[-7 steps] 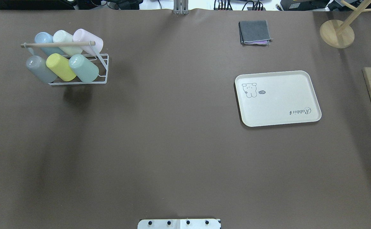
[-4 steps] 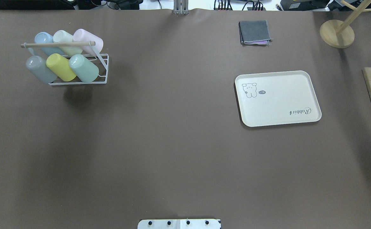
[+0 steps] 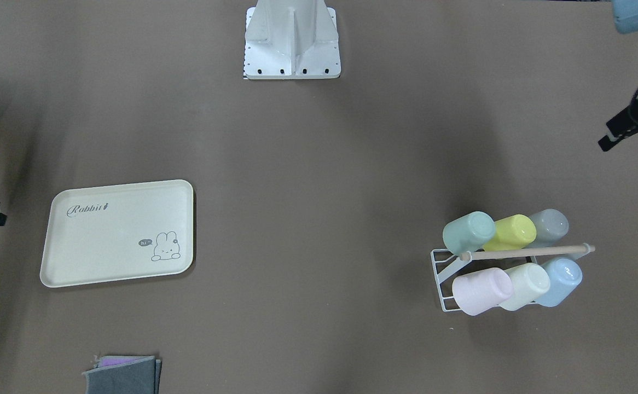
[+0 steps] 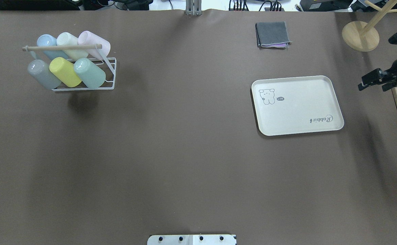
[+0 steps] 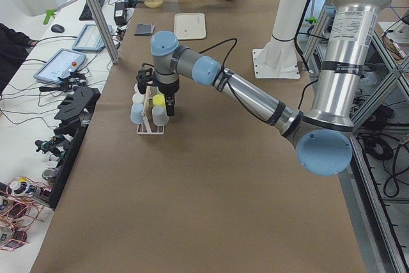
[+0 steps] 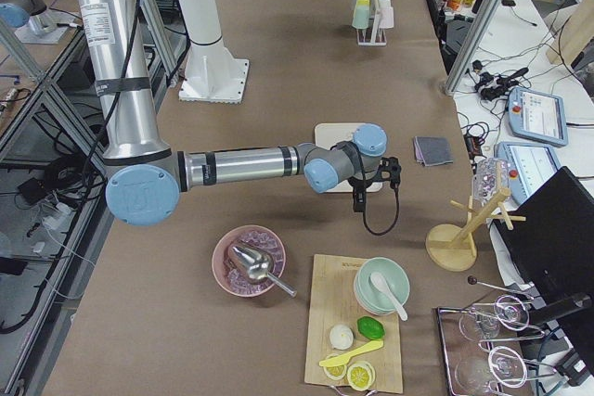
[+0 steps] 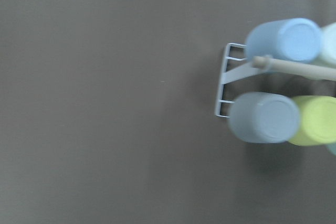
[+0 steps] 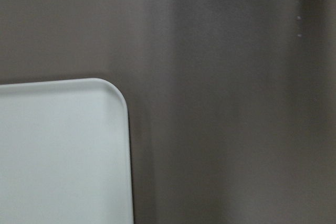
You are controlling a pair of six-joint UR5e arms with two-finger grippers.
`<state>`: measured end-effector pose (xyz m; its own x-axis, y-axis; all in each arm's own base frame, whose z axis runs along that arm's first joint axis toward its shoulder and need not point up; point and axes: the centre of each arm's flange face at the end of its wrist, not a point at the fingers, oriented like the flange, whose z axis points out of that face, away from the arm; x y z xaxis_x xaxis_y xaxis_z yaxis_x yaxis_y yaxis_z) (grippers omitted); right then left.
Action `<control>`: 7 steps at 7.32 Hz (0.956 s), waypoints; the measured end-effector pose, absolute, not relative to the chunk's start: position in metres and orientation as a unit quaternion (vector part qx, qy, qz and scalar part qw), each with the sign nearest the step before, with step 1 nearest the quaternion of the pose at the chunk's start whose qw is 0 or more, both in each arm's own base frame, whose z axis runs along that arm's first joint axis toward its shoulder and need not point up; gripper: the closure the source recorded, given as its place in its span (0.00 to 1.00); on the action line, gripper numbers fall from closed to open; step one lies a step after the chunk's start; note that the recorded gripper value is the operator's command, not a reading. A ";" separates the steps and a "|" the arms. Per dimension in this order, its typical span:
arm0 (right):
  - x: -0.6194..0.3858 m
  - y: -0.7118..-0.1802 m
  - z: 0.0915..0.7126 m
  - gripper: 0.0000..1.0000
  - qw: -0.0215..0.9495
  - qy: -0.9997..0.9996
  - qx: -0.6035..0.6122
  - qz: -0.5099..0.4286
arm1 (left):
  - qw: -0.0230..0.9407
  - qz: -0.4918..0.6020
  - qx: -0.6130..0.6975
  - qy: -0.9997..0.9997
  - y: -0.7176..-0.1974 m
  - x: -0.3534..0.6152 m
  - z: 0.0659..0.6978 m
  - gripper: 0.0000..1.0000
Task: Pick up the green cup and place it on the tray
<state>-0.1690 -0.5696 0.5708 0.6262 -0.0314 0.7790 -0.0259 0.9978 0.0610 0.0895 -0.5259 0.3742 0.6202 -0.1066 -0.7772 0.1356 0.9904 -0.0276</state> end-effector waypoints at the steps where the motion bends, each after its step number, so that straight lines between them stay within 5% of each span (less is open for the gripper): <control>1: -0.192 -0.582 0.571 0.22 0.899 -0.437 0.036 -0.006 | 0.898 -0.040 0.023 0.437 -0.523 0.119 0.350 0.02; 7: -0.239 -0.585 0.579 0.36 0.899 -0.436 0.025 -0.026 | 0.893 0.081 0.103 0.430 -0.473 0.221 0.260 0.02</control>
<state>-0.2387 -0.5851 0.5785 0.6182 -0.0676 0.7831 0.0248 0.9975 0.0666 0.2208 -0.4726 0.2601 0.6162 0.2329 -0.7523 -0.0564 0.9659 0.2528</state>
